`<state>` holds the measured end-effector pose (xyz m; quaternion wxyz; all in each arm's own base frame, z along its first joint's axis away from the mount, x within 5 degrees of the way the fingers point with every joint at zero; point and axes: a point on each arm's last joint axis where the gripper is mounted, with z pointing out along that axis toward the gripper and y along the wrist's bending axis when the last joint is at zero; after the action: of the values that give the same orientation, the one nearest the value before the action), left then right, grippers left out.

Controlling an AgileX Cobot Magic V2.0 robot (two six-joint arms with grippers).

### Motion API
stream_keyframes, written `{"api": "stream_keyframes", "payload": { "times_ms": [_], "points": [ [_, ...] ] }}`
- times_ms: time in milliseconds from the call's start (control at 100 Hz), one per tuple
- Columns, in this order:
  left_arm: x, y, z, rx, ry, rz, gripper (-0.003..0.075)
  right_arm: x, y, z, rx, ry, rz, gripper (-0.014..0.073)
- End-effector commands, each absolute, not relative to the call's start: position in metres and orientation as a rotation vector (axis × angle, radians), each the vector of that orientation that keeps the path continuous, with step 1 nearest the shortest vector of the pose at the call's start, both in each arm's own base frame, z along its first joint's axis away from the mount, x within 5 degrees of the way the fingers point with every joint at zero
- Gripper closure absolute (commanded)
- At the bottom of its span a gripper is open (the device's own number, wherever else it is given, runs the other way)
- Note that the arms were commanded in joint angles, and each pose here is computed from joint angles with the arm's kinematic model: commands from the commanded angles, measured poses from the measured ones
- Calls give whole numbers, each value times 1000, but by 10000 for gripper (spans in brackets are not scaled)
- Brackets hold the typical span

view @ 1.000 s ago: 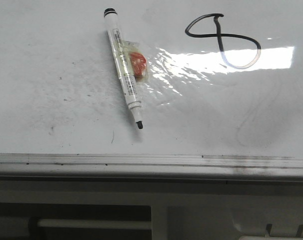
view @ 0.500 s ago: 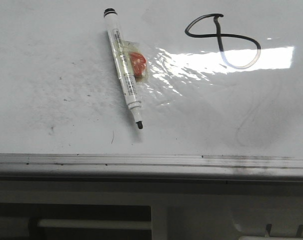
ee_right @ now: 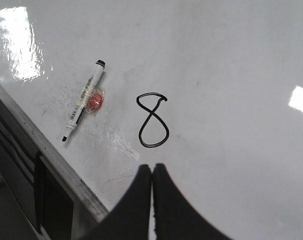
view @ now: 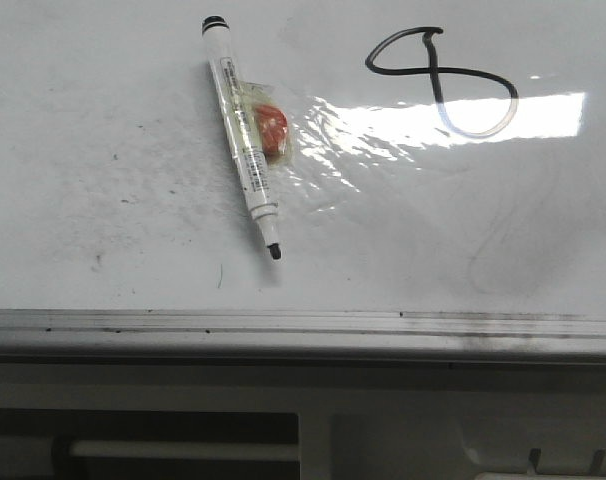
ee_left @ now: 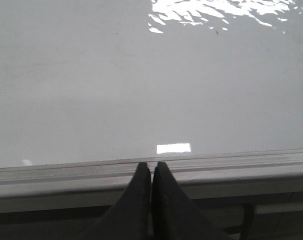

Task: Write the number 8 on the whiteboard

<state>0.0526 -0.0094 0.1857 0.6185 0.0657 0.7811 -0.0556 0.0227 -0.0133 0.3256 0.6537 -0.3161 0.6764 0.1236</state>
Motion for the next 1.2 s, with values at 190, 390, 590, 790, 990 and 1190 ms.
{"api": "stream_keyframes", "payload": {
  "times_ms": [190,390,590,790,990,1190],
  "points": [
    [53,-9,178,131,1767,-143,741,23,-12,337,-700,1456,278,637],
    [53,-9,178,131,1767,-143,741,31,-9,324,-673,1495,116,637],
    [53,-9,178,131,1767,-143,741,45,10,285,-456,1549,104,637],
    [53,-9,178,131,1767,-143,741,63,9,221,-173,1577,61,637],
    [53,-9,178,131,1767,-143,741,60,-2,184,-48,1755,-61,637],
    [53,-9,178,131,1765,-143,741,53,-4,180,-25,1773,-75,637]
  ]
}}
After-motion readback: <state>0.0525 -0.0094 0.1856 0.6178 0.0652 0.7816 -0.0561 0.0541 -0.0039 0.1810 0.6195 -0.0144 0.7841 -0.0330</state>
